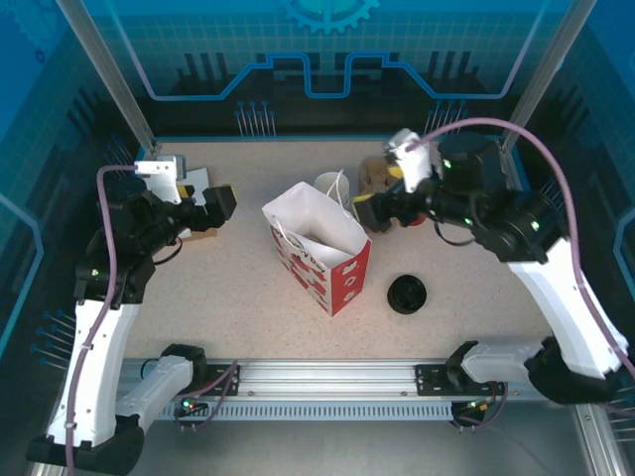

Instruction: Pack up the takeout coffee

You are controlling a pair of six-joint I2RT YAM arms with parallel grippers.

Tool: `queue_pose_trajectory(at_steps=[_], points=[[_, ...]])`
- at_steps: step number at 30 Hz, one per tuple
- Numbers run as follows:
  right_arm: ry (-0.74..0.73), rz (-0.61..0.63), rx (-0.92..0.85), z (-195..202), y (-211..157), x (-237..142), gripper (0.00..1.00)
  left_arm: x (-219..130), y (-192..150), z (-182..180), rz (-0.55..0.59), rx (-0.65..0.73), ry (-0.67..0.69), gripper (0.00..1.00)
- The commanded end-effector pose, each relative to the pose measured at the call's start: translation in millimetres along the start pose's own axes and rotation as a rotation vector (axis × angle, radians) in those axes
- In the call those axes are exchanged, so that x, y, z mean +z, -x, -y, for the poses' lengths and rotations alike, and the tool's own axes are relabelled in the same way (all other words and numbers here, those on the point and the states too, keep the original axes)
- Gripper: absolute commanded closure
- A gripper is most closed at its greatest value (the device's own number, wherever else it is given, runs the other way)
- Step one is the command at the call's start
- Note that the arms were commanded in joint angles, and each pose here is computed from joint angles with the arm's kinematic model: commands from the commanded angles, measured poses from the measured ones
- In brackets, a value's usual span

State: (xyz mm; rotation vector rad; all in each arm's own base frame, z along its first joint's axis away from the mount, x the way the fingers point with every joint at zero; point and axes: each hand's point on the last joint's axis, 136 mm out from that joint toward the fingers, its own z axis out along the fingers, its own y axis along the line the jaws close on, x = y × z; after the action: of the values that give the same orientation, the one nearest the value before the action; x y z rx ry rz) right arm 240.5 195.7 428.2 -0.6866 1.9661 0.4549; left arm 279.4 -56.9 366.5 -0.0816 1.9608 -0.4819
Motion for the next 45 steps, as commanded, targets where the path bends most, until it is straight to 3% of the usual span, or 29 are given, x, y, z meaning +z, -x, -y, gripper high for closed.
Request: queue_pose_trajectory(at_steps=[1,7,11,13,19,22,29,33,37,45], points=[[-0.270,-0.004,0.129,57,-31,0,0.00,4,-9,-40,0.033,-0.096,0.141,0.01],[-0.620,-0.010,0.398,129,-133,-27,0.00,20,-48,-115,0.014,-0.186,0.360,0.01],[-0.878,0.010,0.542,163,-205,-47,0.00,39,-80,-143,-0.033,-0.197,0.417,0.01],[-0.914,0.001,0.533,169,-238,-38,0.00,48,-93,-152,-0.039,-0.181,0.426,0.01],[-0.934,-0.086,0.484,190,-281,2,0.00,67,-117,-175,-0.069,-0.117,0.462,0.01],[-0.938,-0.076,0.472,206,-291,28,0.00,80,-128,-181,-0.109,-0.068,0.450,0.01],[-0.897,0.124,0.376,236,-277,66,0.00,100,-138,-185,-0.083,0.030,0.393,0.01],[-0.887,0.126,0.332,244,-293,83,0.00,106,-143,-185,-0.074,0.037,0.371,0.01],[-0.811,0.179,0.278,248,-277,99,0.00,115,-144,-179,-0.045,0.036,0.309,0.01],[-0.716,0.140,0.250,254,-290,136,0.00,139,-148,-165,0.006,0.075,0.225,0.01]])
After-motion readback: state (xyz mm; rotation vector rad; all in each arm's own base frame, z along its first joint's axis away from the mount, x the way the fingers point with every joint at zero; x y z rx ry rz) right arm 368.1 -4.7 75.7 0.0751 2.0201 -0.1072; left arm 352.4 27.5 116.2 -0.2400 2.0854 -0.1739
